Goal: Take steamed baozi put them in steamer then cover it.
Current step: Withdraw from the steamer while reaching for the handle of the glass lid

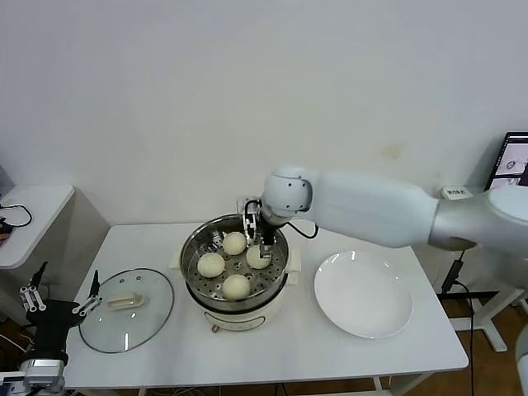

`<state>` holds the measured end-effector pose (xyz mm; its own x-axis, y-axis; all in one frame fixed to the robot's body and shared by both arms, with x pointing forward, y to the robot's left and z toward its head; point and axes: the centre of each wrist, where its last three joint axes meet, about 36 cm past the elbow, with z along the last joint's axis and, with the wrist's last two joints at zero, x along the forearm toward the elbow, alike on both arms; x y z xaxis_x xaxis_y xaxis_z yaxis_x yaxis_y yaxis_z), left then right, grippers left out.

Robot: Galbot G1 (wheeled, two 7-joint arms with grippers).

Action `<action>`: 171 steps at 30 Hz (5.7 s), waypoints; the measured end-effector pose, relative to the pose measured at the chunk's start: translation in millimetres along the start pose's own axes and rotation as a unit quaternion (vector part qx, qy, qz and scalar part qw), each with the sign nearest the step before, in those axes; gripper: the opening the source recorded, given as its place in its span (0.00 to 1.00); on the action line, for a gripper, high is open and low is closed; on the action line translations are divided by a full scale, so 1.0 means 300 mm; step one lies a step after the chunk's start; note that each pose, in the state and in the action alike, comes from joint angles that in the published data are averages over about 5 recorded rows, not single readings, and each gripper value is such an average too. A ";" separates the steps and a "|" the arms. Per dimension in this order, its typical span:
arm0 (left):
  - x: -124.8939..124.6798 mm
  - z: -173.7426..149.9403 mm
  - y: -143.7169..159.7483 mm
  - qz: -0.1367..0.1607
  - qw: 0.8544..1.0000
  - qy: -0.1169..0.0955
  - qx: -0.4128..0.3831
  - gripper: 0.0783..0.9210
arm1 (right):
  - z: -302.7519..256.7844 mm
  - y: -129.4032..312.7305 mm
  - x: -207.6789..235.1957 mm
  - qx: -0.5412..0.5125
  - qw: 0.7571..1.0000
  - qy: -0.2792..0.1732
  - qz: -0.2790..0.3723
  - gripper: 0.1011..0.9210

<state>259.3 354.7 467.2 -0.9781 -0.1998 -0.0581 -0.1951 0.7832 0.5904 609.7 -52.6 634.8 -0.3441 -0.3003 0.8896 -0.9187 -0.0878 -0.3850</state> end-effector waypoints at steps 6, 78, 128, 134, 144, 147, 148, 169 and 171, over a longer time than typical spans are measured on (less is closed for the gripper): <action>0.000 0.002 -0.007 0.002 1.000 0.001 0.002 0.88 | 0.094 0.092 0.035 -0.046 0.993 -0.079 0.073 0.88; -0.252 0.614 -0.141 0.138 0.812 -0.081 -0.561 0.88 | 0.933 1.537 -0.176 -0.552 0.598 -0.223 0.537 0.88; -0.347 0.629 -0.149 0.145 0.810 -0.069 -0.564 0.88 | 0.883 1.585 -0.242 -0.568 0.608 -0.210 0.514 0.88; -0.364 0.640 -0.143 0.146 0.809 -0.064 -0.565 0.88 | 0.883 1.583 -0.248 -0.569 0.608 -0.210 0.512 0.88; -0.407 0.650 -0.145 0.148 0.807 -0.060 -0.569 0.88 | 0.877 1.591 -0.254 -0.570 0.611 -0.208 0.509 0.88; -0.422 0.652 -0.149 0.149 0.806 -0.060 -0.569 0.88 | 0.877 1.593 -0.254 -0.569 0.612 -0.207 0.509 0.88; -0.427 0.653 -0.150 0.149 0.806 -0.059 -0.569 0.88 | 0.877 1.594 -0.254 -0.569 0.612 -0.207 0.509 0.88; -0.468 0.692 -0.169 0.164 0.811 -0.038 -0.560 0.52 | 0.870 1.599 -0.261 -0.568 0.615 -0.207 0.507 0.88; -0.467 0.694 -0.170 0.164 0.812 -0.037 -0.558 0.45 | 0.869 1.599 -0.261 -0.568 0.615 -0.207 0.506 0.88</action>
<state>391.1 465.4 277.6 -0.9738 -0.0202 0.2265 0.2245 -0.2434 0.9436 246.5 -318.8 316.4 -0.9886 0.1079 0.1054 0.1018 0.9929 -0.0613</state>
